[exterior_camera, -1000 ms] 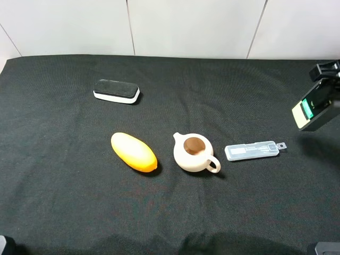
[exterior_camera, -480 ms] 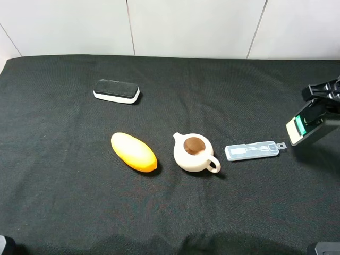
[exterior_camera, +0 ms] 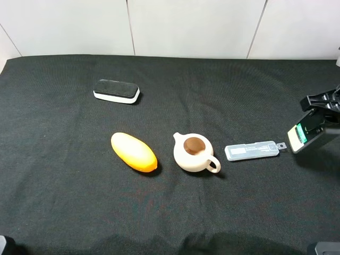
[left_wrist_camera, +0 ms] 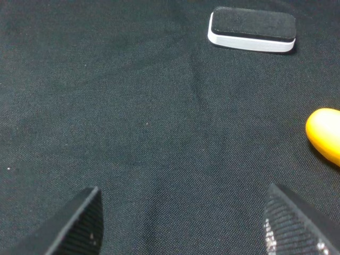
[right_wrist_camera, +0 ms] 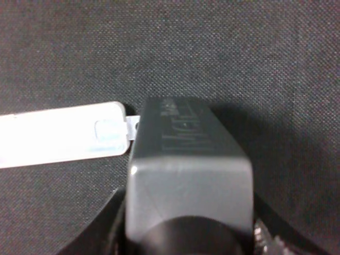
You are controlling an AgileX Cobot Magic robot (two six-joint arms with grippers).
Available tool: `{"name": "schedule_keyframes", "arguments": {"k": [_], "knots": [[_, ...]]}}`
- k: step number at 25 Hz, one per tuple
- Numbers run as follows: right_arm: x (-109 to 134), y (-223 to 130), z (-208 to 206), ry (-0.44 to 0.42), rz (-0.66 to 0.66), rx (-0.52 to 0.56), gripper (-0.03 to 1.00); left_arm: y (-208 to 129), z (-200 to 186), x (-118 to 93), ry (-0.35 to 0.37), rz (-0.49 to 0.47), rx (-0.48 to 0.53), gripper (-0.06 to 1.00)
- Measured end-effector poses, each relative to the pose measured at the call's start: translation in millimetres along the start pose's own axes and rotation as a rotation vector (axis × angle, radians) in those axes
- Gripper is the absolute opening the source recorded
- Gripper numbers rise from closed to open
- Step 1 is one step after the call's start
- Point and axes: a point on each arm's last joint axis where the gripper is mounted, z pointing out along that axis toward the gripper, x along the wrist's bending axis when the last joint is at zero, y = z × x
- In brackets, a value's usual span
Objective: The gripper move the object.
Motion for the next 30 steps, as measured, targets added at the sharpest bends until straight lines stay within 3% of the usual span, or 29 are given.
{"name": "schedule_keyframes", "arguments": {"k": [17, 30], "knots": [[-5.4, 2.1, 2.7, -0.057, -0.008, -0.05, 0.3, 0.0, 0.0, 0.0, 0.0, 0.0, 0.0, 0.68], [-7.4, 5.7, 20.7, -0.06, 0.002, -0.003, 0.3, 0.0, 0.0, 0.0, 0.0, 0.0, 0.0, 0.68]]}}
